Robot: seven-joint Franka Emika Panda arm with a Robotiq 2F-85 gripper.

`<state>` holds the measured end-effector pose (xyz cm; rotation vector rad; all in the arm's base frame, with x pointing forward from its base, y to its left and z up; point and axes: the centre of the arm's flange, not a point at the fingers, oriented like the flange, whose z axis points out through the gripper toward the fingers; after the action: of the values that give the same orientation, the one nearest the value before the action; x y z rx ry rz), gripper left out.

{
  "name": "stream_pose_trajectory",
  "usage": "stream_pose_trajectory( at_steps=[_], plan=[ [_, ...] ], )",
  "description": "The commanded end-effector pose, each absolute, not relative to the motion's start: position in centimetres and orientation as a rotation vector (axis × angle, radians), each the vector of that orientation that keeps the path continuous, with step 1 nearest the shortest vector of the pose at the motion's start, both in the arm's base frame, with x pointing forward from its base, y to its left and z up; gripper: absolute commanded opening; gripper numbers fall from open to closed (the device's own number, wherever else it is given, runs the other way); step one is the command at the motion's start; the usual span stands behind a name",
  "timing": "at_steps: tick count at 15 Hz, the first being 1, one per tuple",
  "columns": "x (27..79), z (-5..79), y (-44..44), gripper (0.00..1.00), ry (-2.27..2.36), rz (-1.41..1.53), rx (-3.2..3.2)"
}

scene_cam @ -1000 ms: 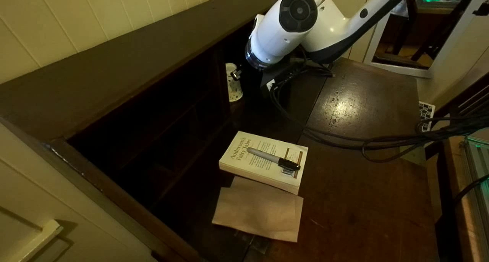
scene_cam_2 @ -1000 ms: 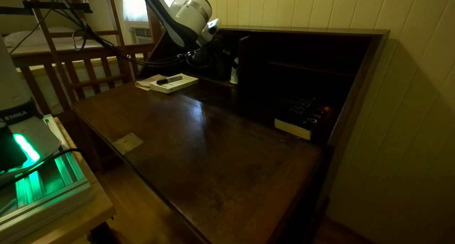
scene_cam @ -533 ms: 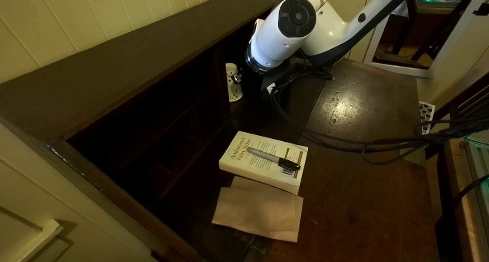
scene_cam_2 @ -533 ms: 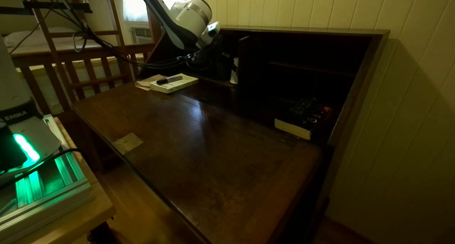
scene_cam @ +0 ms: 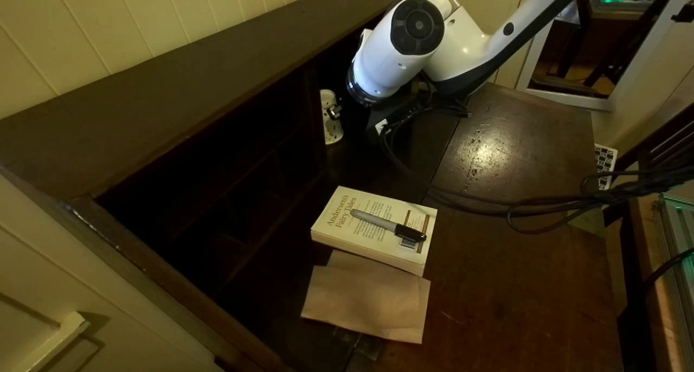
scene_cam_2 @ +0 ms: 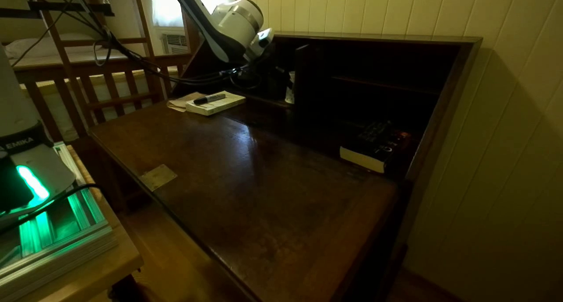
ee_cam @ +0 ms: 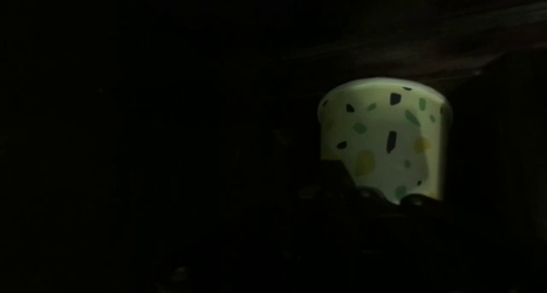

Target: Open the cabinet door, then out the cup inside and close the cabinet door

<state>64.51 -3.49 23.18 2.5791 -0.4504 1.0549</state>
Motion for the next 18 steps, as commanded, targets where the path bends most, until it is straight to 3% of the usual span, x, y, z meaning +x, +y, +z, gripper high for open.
stream_pose_trajectory(
  at_steps=[1, 7, 17, 18],
  plan=[
    [65.6, 23.1, -3.7, 0.0, -0.503, 1.077, 2.603],
    [65.5, 23.2, -4.0, 0.0, -0.527, 1.089, 2.598],
    [60.8, 27.5, -3.1, 0.0, -0.506, 0.886, 2.572],
    [60.0, 28.0, -3.1, 0.05, -0.461, 0.861, 2.564]
  ],
)
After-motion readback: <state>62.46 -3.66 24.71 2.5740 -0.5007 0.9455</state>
